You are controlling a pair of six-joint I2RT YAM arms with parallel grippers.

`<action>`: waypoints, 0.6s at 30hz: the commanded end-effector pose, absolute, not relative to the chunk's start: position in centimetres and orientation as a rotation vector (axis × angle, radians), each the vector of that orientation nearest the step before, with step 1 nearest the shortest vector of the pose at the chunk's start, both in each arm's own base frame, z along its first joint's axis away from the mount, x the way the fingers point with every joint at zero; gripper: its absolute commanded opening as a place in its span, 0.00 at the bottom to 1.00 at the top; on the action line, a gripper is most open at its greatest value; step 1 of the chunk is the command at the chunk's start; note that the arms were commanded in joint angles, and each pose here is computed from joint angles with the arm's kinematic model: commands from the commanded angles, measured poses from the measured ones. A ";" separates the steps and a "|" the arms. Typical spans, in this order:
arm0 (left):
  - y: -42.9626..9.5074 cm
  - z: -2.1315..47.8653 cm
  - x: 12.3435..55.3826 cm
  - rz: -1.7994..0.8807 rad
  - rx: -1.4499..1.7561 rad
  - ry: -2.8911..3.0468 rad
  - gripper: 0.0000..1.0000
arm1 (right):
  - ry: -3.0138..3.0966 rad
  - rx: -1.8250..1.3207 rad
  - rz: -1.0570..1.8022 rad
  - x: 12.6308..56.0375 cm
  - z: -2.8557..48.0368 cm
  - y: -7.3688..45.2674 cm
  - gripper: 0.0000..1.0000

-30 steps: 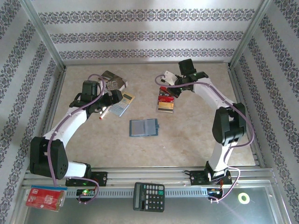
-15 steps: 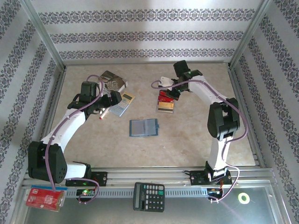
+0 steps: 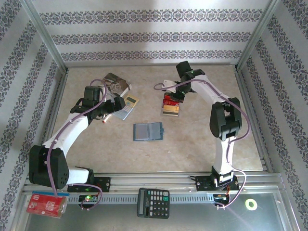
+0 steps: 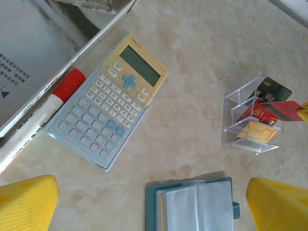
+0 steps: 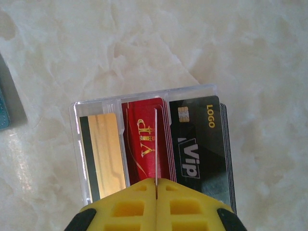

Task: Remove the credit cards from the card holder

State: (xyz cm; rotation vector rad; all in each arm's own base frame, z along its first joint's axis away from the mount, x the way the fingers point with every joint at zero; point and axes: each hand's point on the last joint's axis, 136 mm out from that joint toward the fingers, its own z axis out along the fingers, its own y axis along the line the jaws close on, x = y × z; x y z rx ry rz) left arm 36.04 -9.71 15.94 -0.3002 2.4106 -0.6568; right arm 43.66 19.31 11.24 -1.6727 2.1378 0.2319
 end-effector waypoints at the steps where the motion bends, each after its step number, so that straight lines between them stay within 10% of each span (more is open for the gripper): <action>1: -9.0 15.0 35.5 -0.611 -0.302 2.447 1.00 | 2.100 -1.751 0.252 43.4 11.0 20.5 0.00; 18: -9.0 14.9 35.8 -0.619 -0.312 2.456 1.00 | 2.110 -1.787 0.228 44.0 10.5 20.0 0.02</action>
